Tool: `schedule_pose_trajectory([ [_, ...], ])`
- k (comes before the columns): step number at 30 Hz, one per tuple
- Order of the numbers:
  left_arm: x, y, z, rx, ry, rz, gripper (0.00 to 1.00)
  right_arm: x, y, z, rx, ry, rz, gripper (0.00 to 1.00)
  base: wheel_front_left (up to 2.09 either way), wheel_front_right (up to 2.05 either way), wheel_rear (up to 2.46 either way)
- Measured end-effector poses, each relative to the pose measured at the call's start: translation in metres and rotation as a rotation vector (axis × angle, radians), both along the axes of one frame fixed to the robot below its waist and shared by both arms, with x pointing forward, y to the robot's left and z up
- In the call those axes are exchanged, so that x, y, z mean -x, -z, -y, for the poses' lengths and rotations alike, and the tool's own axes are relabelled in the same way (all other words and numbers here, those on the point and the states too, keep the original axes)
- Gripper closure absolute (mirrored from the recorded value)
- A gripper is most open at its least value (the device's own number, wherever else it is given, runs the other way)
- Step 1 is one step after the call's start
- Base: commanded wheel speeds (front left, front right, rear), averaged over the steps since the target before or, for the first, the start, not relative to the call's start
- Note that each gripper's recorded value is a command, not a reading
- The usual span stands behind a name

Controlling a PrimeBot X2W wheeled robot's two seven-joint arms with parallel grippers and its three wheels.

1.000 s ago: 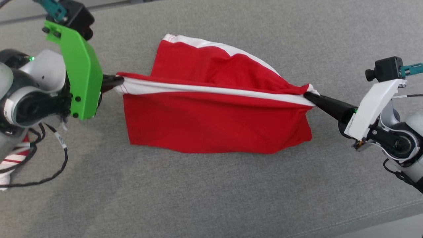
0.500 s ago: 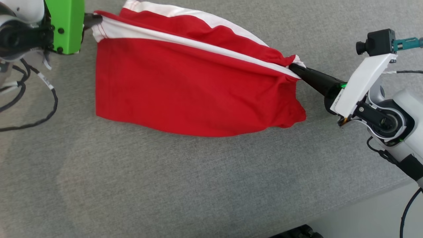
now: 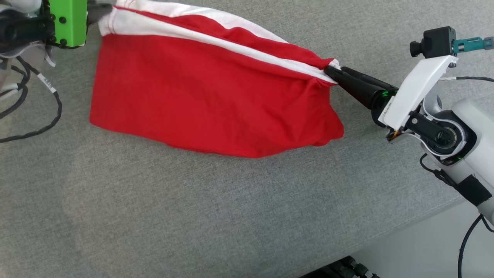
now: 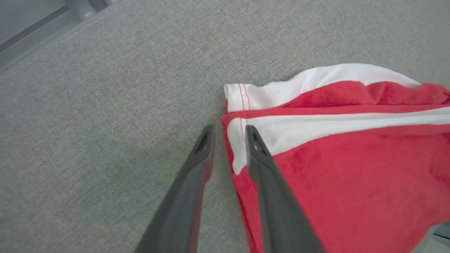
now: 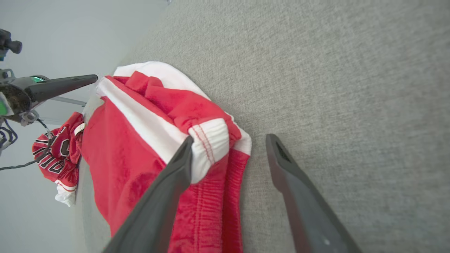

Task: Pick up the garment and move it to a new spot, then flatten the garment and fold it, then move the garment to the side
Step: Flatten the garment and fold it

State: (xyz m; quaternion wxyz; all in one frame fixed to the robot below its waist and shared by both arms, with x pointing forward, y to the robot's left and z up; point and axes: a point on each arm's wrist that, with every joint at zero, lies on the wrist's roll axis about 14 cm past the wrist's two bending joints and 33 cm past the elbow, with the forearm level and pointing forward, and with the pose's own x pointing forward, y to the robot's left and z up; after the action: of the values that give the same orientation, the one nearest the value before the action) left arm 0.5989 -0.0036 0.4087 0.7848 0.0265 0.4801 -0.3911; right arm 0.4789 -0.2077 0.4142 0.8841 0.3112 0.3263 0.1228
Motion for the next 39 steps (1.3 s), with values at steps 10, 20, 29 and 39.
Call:
schedule_pose_trajectory([
  [10,0.018,-0.014,-0.002,-0.009,0.023,0.005,0.0,-0.005,-0.032,0.01,0.004,0.063,0.113,0.0,0.0,0.0,0.0],
  [20,0.047,-0.015,-0.017,-0.046,0.036,-0.026,0.0,-0.001,-0.089,0.044,-0.028,0.255,0.351,0.0,0.0,0.0,0.0],
  [29,0.059,0.026,-0.023,-0.084,0.018,-0.127,0.0,0.024,-0.092,0.071,-0.016,0.393,0.428,0.0,0.0,0.0,0.0],
  [39,0.078,0.025,0.016,0.023,0.073,-0.25,0.85,0.053,-0.084,0.101,0.001,0.513,0.407,0.0,0.0,0.0,0.0],
])
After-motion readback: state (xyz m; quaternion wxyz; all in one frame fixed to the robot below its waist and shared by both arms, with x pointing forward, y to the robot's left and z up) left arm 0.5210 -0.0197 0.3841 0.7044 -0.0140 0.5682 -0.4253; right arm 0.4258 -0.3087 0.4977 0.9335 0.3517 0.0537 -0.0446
